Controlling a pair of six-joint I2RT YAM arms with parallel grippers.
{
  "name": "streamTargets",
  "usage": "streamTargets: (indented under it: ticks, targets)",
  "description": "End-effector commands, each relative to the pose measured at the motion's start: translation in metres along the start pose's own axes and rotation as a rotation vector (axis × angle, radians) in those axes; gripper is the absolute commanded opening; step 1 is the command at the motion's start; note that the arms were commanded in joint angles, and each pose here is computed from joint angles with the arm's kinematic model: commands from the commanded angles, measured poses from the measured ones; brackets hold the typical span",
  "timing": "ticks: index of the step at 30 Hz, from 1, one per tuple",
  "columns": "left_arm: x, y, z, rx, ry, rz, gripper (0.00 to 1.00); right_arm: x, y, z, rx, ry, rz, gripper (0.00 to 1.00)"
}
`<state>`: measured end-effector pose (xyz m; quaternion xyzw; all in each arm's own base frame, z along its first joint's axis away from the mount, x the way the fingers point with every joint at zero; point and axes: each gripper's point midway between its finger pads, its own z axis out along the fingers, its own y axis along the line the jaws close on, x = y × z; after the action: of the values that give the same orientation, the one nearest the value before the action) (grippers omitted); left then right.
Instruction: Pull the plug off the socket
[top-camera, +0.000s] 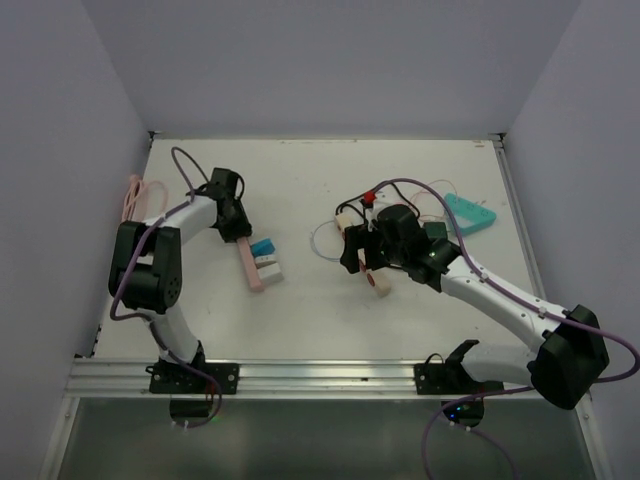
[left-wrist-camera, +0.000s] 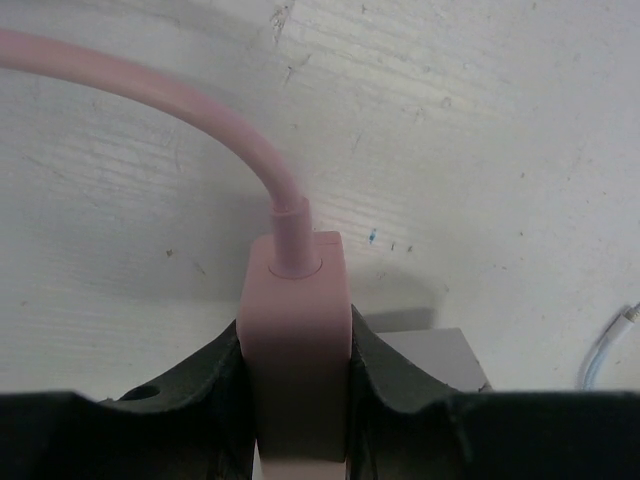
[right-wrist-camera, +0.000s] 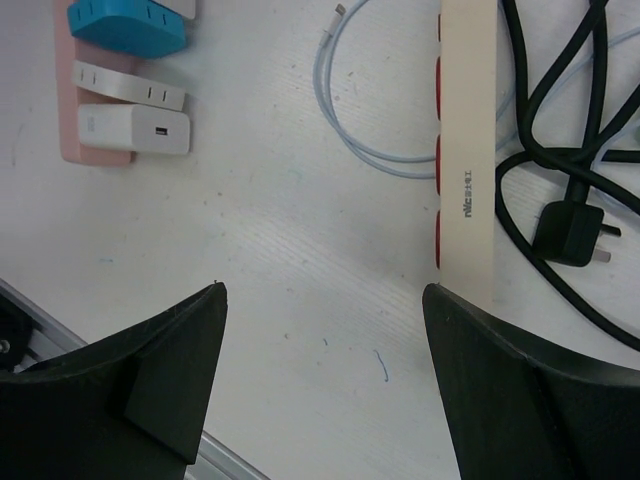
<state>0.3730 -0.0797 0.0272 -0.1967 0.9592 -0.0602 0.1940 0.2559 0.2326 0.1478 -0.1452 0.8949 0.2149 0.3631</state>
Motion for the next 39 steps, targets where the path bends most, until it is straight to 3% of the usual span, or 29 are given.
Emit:
streamTargets:
  ticks: [1,9,16,22,39]
  targets:
    - [-0.026,-0.034,-0.037,0.191,-0.142,0.044,0.00,-0.017,0.024,-0.001,-0.100,-0.041,0.047,0.83]
    - [-0.032,-0.070,-0.095,0.488,-0.341,0.140,0.00,-0.034,0.072,0.002,-0.297,-0.037,0.152,0.83]
    - [-0.024,-0.097,-0.150,0.692,-0.519,0.324,0.00,-0.049,0.110,0.005,-0.380,0.006,0.163,0.91]
    - [-0.005,-0.105,-0.185,0.780,-0.621,0.451,0.00,-0.064,0.126,0.015,-0.386,0.026,0.150,0.99]
    - [0.023,-0.108,-0.220,0.838,-0.690,0.570,0.00,-0.065,0.172,0.036,-0.434,0.085,0.052,0.99]
